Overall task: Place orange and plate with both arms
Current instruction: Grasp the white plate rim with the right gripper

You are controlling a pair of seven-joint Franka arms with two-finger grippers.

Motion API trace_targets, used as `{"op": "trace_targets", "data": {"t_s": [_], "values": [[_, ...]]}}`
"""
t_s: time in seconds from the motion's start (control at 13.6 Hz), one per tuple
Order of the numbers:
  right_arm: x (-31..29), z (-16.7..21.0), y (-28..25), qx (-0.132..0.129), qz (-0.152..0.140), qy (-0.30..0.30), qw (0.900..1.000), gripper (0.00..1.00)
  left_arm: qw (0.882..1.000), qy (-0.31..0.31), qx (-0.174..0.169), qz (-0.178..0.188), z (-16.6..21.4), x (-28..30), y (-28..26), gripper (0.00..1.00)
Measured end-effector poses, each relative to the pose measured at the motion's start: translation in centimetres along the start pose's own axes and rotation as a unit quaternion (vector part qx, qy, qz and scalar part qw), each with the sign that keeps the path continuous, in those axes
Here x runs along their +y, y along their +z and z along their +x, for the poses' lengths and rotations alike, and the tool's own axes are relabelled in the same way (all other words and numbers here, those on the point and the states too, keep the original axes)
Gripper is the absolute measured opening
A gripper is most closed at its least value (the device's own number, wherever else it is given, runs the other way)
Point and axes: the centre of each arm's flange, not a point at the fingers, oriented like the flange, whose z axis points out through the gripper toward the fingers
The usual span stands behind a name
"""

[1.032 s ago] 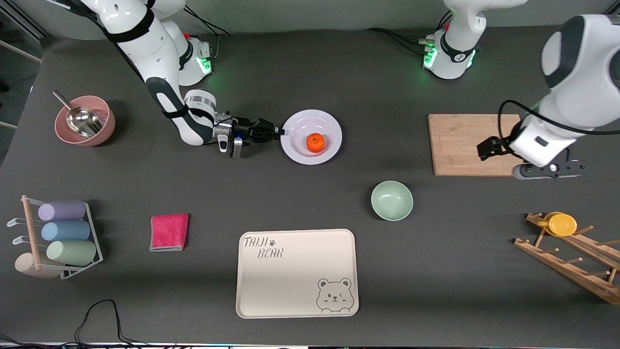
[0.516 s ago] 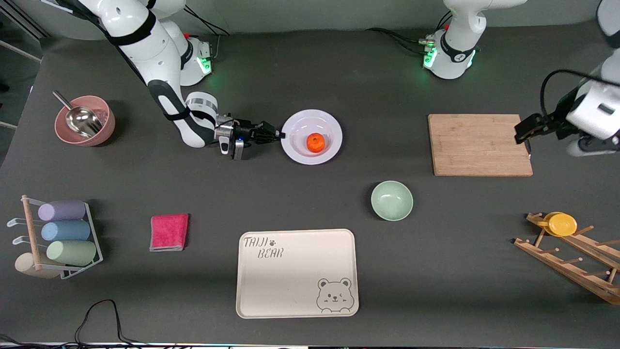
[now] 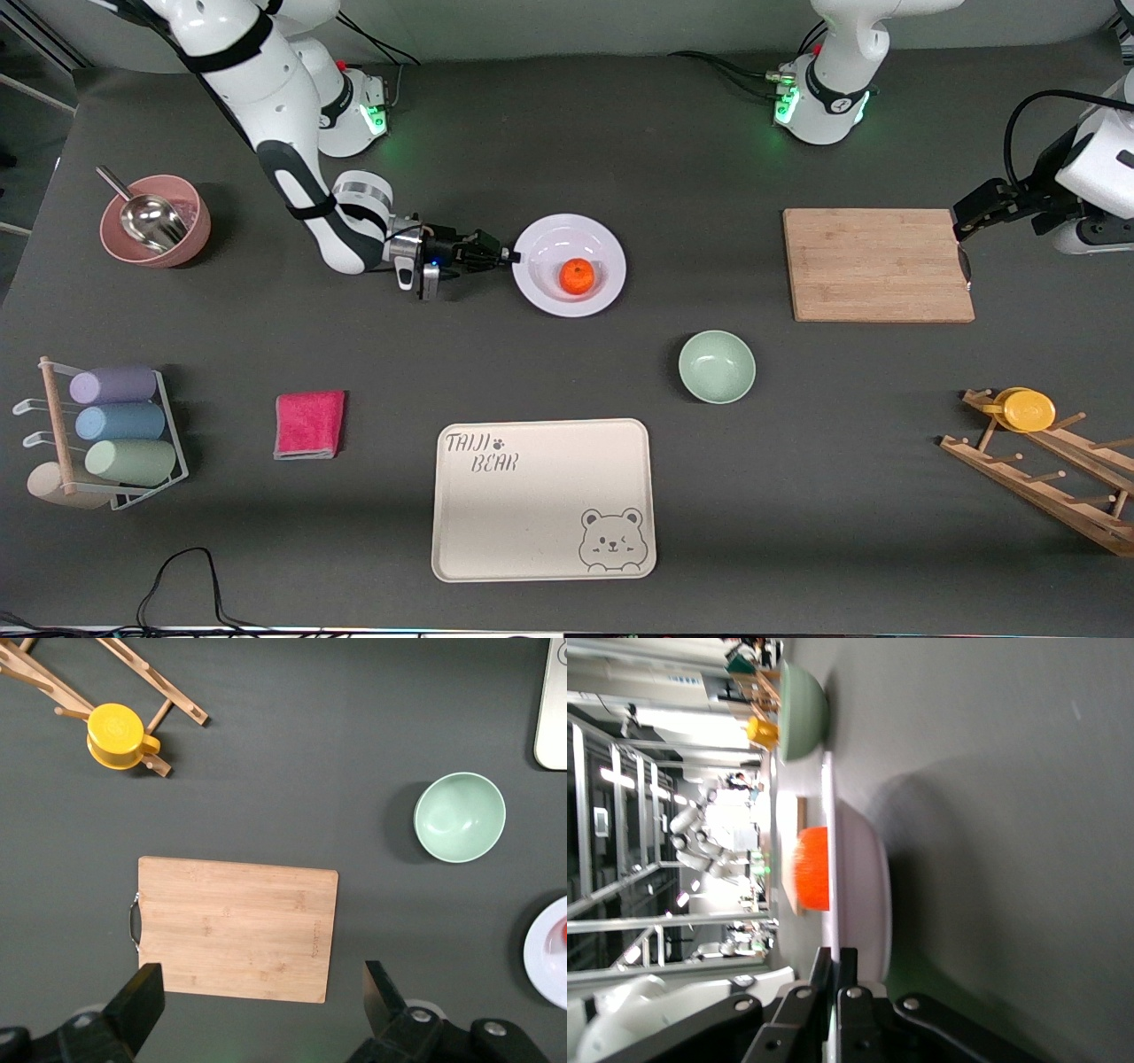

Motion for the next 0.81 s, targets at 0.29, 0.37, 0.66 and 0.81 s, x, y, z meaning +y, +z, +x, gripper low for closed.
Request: {"op": "trace_targets", "data": {"t_s": [0.29, 0.37, 0.66, 0.81], "values": [[-7.1, 3.8, -2.9, 0.004, 0.018, 0.021, 1.000, 0.04, 1.000, 0.006, -0.013, 0.002, -0.4, 0.4, 0.3, 1.00], [-7.9, 4.0, -3.1, 0.004, 0.019, 0.021, 1.000, 0.04, 1.000, 0.007, -0.016, 0.003, -0.4, 0.5, 0.4, 1.00], [-8.1, 6.2, -3.1, 0.004, 0.020, 0.018, 1.000, 0.04, 0.999, 0.010, -0.038, 0.006, -0.8, 0.7, 1.3, 1.00], [-8.7, 10.5, -2.8, 0.002, 0.022, 0.020, 1.000, 0.04, 0.999, 0.012, -0.041, 0.006, -0.7, 0.9, 1.5, 1.00]]}}
